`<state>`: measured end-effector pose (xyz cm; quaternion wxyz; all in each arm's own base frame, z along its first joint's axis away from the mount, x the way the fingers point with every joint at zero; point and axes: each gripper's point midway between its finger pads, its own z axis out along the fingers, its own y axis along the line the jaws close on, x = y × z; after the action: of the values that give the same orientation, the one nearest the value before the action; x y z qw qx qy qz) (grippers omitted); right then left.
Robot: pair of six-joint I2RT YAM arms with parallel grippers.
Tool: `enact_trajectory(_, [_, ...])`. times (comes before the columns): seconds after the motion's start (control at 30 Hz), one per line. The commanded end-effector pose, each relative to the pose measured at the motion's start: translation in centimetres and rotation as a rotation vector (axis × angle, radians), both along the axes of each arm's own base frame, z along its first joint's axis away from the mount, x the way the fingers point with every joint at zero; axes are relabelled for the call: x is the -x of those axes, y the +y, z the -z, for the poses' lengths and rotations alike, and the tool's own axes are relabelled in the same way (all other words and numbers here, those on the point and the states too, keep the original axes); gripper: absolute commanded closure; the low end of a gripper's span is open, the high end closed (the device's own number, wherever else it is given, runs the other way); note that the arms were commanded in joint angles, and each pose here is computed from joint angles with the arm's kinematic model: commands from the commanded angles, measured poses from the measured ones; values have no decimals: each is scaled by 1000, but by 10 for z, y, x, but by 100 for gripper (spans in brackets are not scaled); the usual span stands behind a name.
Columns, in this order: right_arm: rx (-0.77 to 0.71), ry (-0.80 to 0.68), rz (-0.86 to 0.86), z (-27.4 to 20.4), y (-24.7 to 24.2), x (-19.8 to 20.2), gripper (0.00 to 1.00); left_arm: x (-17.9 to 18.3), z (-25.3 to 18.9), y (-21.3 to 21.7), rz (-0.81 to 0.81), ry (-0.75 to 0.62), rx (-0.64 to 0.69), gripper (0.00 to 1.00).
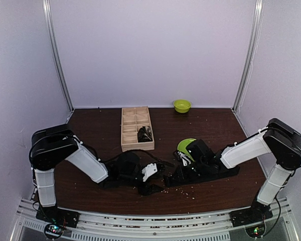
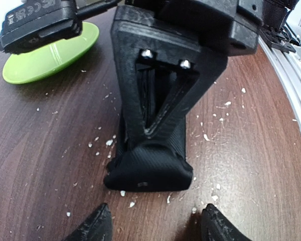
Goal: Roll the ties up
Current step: Adjust the tie at the center of the board, then pick up the tie from the center of the board.
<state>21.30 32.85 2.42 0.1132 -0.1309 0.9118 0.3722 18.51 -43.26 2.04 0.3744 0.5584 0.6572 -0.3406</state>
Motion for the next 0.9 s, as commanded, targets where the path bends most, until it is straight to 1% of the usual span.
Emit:
enact_trajectory(0.0, [162, 37, 30, 39, -32, 7, 100, -7, -7, -8, -11, -6, 36, 37])
enact_trajectory(0.23, [165, 42, 30, 45, -30, 5, 100, -13, -5, -17, -33, -3, 86, 38])
enact_trajectory(0.4, [162, 46, 30, 46, -30, 6, 100, -14, -12, -25, -39, 21, 156, 37])
enact_trajectory(0.57, [155, 50, 34, 47, -29, 6, 100, -15, -1, -32, -48, 36, 153, 37])
enact_trajectory(0.63, [152, 51, 34, 47, -29, 7, 100, -18, 3, -32, -58, 36, 141, 42])
enact_trajectory(0.73, [143, 49, 36, 44, -28, 6, 100, -20, 13, -31, -62, 31, 77, 54])
enact_trajectory(0.87, [113, 28, 40, 32, -24, 2, 100, -21, 17, -22, -63, 3, -38, 64])
